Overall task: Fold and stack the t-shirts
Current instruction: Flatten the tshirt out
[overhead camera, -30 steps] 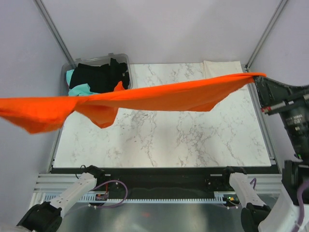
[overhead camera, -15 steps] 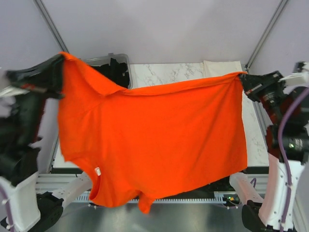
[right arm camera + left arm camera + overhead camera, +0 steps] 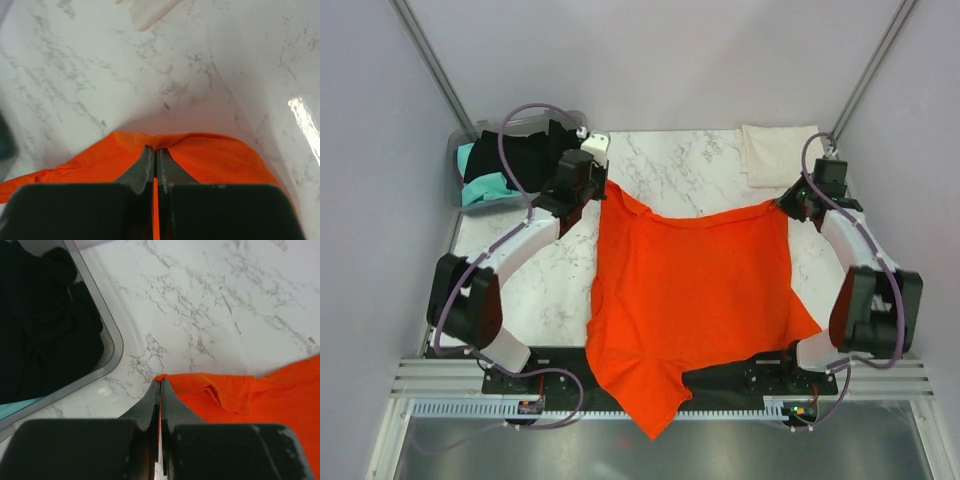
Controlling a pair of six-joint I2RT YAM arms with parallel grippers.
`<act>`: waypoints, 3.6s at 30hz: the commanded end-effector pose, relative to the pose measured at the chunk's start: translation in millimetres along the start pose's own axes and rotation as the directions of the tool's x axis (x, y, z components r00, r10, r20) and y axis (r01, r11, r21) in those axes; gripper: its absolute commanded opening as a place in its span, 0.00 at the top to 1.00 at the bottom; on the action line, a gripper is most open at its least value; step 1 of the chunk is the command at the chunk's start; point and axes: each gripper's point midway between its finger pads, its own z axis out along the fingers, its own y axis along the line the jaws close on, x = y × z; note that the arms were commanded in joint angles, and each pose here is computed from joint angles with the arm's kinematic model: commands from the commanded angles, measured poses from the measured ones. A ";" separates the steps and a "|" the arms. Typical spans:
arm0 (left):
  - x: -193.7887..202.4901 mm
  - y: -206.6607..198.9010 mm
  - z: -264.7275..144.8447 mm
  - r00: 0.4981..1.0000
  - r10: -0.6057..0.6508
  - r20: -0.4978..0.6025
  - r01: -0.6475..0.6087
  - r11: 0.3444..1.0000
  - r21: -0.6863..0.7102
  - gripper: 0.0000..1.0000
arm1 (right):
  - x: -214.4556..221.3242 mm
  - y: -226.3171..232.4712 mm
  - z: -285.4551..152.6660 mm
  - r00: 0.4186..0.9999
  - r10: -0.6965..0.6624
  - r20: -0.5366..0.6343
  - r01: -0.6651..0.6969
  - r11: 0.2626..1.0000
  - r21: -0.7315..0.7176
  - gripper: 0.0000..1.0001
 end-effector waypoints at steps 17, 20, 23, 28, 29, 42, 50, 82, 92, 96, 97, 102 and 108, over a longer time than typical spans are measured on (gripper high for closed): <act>-52.1 -17.9 59.4 0.989 -0.143 0.045 0.141 0.989 0.046 0.98 | -43.3 -29.6 134.3 0.988 -0.065 -0.140 0.073 0.996 0.057 0.98; -56.2 -22.5 47.6 0.989 -0.147 0.019 0.146 0.986 0.076 0.98 | -40.5 -32.4 132.3 0.986 -0.063 -0.151 0.075 0.995 0.070 0.98; -65.8 -19.0 34.5 0.989 -0.147 0.025 0.145 0.987 0.068 0.98 | -37.8 -35.3 124.7 0.986 -0.058 -0.158 0.073 0.993 0.091 1.00; -126.5 -0.2 -14.7 0.977 -0.142 0.162 0.137 0.990 0.038 0.98 | -51.0 -12.0 96.0 0.994 -0.018 -0.109 0.023 0.999 0.045 1.00; -139.2 2.7 -24.4 0.972 -0.141 0.189 0.137 0.990 0.037 0.98 | -56.5 -4.2 89.7 0.995 -0.013 -0.095 0.015 1.000 0.025 1.00; -317.4 30.9 -274.4 0.664 -0.322 0.675 0.241 0.947 0.214 0.98 | -155.1 155.8 -135.7 0.954 0.055 0.296 0.070 0.916 -0.394 1.00; -325.3 70.9 -453.5 0.425 -0.295 0.856 0.250 0.947 0.203 0.98 | -168.4 212.1 -328.1 0.814 0.098 0.573 0.293 0.782 -0.550 1.00; -84.2 30.9 -13.4 0.969 -0.039 0.244 0.066 0.993 -0.102 0.98 | -79.0 38.7 8.5 0.956 -0.119 0.268 0.155 0.981 -0.117 1.00; -10.6 -6.7 97.4 0.995 -0.101 0.013 0.101 0.995 0.018 0.98 | -66.7 -24.3 117.1 0.987 -0.153 0.051 0.152 0.988 0.020 1.00; -10.5 -15.5 98.6 0.992 -0.127 -0.002 0.126 0.990 0.063 0.98 | -76.9 -53.4 117.0 0.985 -0.158 0.068 0.143 0.973 0.179 1.00; -11.2 -15.1 97.3 0.991 -0.134 -0.002 0.134 0.989 0.060 0.98 | -77.4 -55.3 115.3 0.985 -0.157 0.074 0.141 0.972 0.191 1.00; -9.6 -12.5 99.9 0.991 -0.133 -0.025 0.134 0.990 0.040 0.98 | -77.1 -59.0 115.9 0.984 -0.163 0.070 0.146 0.968 0.204 1.00; -26.9 -1.6 95.3 0.996 -0.089 -0.005 0.089 0.996 -0.005 0.98 | -70.1 -48.7 121.9 0.989 -0.144 0.039 0.137 0.980 0.142 1.00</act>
